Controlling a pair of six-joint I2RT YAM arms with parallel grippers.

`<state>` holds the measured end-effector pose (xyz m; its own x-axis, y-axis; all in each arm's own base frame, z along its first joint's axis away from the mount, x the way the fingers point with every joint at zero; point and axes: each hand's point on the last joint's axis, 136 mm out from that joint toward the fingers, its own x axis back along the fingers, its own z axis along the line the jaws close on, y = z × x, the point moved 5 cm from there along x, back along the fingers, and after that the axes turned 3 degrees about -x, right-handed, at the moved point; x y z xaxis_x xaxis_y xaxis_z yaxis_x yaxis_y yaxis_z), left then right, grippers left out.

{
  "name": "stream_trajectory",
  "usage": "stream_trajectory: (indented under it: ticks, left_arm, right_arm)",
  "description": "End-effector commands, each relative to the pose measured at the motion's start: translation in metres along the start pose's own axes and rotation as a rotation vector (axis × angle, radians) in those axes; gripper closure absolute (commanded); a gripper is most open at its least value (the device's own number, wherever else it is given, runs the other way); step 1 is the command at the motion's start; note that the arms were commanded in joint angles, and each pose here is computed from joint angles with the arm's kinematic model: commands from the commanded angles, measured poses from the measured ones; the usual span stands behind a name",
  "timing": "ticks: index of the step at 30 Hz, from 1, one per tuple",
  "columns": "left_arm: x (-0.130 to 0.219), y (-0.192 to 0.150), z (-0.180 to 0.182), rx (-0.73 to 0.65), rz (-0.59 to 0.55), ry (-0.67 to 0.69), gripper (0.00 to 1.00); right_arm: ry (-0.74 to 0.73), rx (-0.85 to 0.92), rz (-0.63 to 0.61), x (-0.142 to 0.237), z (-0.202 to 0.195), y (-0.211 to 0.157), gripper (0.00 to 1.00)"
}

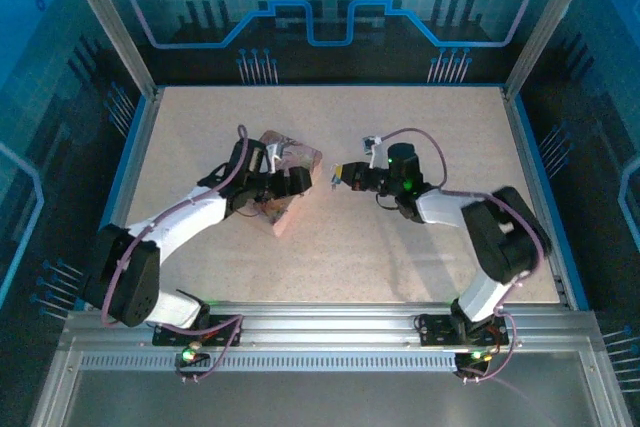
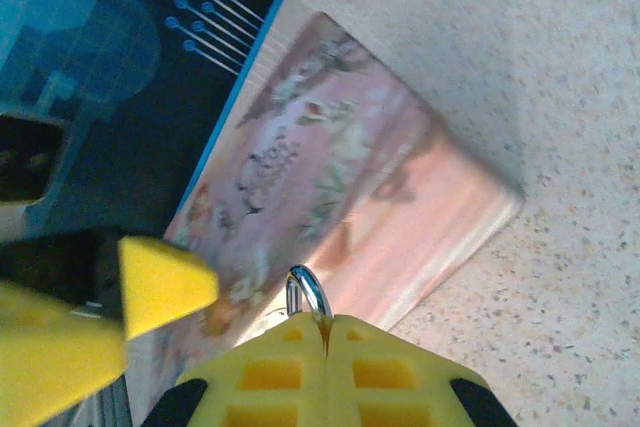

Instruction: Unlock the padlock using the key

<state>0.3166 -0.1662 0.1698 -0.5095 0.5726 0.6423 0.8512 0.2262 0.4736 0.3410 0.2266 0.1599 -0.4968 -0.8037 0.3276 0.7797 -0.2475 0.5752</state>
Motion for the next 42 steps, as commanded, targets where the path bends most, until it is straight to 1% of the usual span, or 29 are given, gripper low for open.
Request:
stream_trajectory:
  ticks: [1, 5, 11, 14, 16, 20, 30, 31, 38, 42]
  left_arm:
    - [0.036, 0.029, -0.018, -0.035, -0.091, -0.051, 0.12]
    - [0.070, 0.050, -0.016, -0.029, -0.191, -0.064, 0.11]
    - [0.110, 0.062, -0.015, -0.064, -0.308, -0.033, 0.09]
    - [0.124, 0.064, -0.012, -0.080, -0.359, -0.003, 0.05]
    - [0.130, 0.063, -0.010, -0.087, -0.382, 0.010, 0.04]
    - [0.134, 0.059, -0.005, -0.084, -0.395, 0.022, 0.02]
    - [0.130, 0.052, 0.001, -0.061, -0.378, 0.004, 0.02]
    - [0.129, 0.052, 0.001, -0.060, -0.376, 0.001, 0.02]
    - [0.129, 0.052, 0.000, -0.058, -0.369, -0.011, 0.03]
    - [0.133, 0.054, -0.002, -0.061, -0.374, -0.011, 0.03]
  right_arm:
    - [-0.118, 0.063, 0.156, 0.028, 0.001, -0.022, 1.00]
    - [-0.191, 0.085, 0.276, 0.055, 0.017, -0.042, 1.00]
    - [-0.302, 0.048, 0.449, 0.082, 0.030, -0.076, 1.00]
    - [-0.350, 0.027, 0.561, 0.086, 0.029, -0.097, 1.00]
    - [-0.371, 0.031, 0.617, 0.082, 0.032, -0.103, 1.00]
    - [-0.414, -0.004, 0.701, 0.069, 0.021, -0.117, 1.00]
    - [-0.465, -0.059, 0.758, 0.032, -0.006, -0.126, 1.00]
    - [-0.467, -0.061, 0.761, 0.030, -0.007, -0.126, 0.99]
    - [-0.487, -0.045, 0.774, 0.027, -0.015, -0.129, 0.82]
    - [-0.478, 0.001, 0.714, 0.031, -0.005, -0.115, 0.69]
